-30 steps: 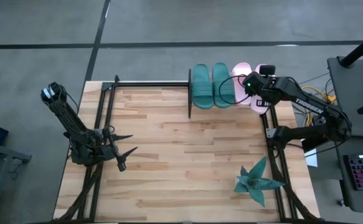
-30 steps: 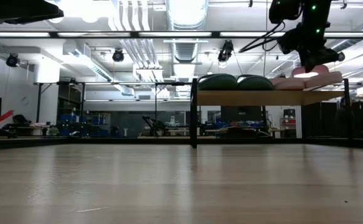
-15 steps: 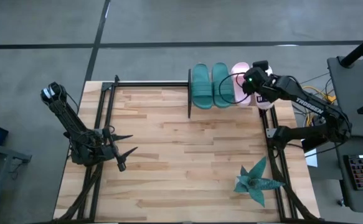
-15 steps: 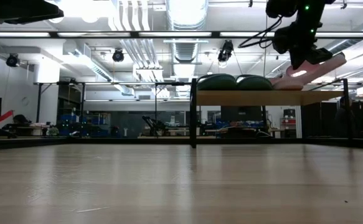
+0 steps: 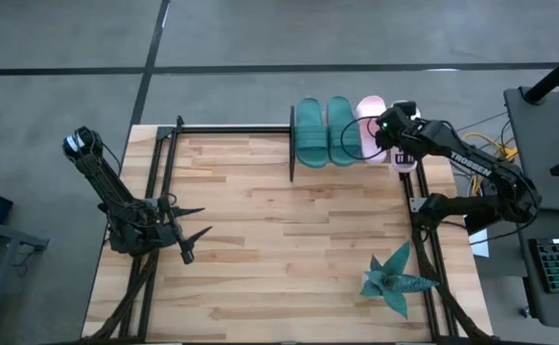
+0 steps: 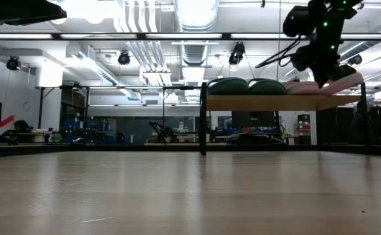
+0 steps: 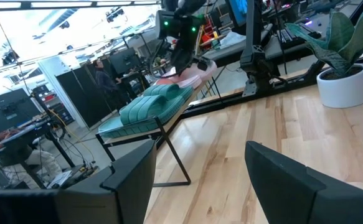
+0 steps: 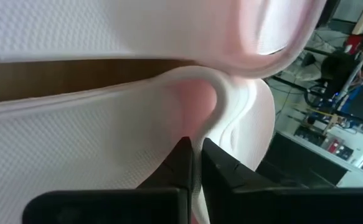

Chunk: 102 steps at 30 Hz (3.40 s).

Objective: Pick and place slides into the shelf
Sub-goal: Put the pink slipper on the shelf

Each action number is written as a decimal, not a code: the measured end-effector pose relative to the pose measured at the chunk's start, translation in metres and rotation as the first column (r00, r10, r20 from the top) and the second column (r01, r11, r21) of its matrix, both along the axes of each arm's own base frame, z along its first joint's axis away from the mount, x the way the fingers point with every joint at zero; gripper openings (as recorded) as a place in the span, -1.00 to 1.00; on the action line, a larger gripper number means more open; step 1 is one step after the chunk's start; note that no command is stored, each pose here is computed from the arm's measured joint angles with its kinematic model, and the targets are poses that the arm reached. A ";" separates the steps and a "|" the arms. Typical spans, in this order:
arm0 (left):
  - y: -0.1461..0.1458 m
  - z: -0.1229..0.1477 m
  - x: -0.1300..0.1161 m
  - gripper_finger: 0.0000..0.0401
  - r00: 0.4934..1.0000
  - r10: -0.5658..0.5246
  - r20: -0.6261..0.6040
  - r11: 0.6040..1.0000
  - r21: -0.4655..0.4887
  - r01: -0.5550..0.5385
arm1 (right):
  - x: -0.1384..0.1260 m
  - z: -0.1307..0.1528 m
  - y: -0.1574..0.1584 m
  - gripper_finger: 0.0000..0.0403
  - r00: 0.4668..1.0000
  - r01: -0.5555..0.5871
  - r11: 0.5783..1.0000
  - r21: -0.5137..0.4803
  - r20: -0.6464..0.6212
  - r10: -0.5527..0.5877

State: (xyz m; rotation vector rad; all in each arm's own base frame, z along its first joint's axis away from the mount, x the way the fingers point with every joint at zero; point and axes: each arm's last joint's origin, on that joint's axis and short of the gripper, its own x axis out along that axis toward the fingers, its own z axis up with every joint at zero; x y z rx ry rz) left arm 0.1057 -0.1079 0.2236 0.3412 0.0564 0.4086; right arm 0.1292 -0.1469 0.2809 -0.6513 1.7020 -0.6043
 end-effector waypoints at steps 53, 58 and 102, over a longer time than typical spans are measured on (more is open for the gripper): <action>-0.002 -0.002 0.001 0.15 1.000 0.000 -0.009 1.000 0.014 0.000 | -0.015 0.073 0.016 -0.96 0.681 0.551 0.829 0.095 0.523 -0.512; -0.004 -0.005 0.002 0.15 1.000 0.000 -0.020 1.000 0.030 0.001 | -0.014 0.067 0.013 -0.96 0.701 0.580 0.812 0.065 0.467 -0.538; -0.003 -0.004 0.002 0.15 1.000 0.000 -0.018 1.000 0.027 0.001 | 0.004 -0.001 -0.005 -0.96 0.675 0.626 0.745 0.232 0.317 -0.666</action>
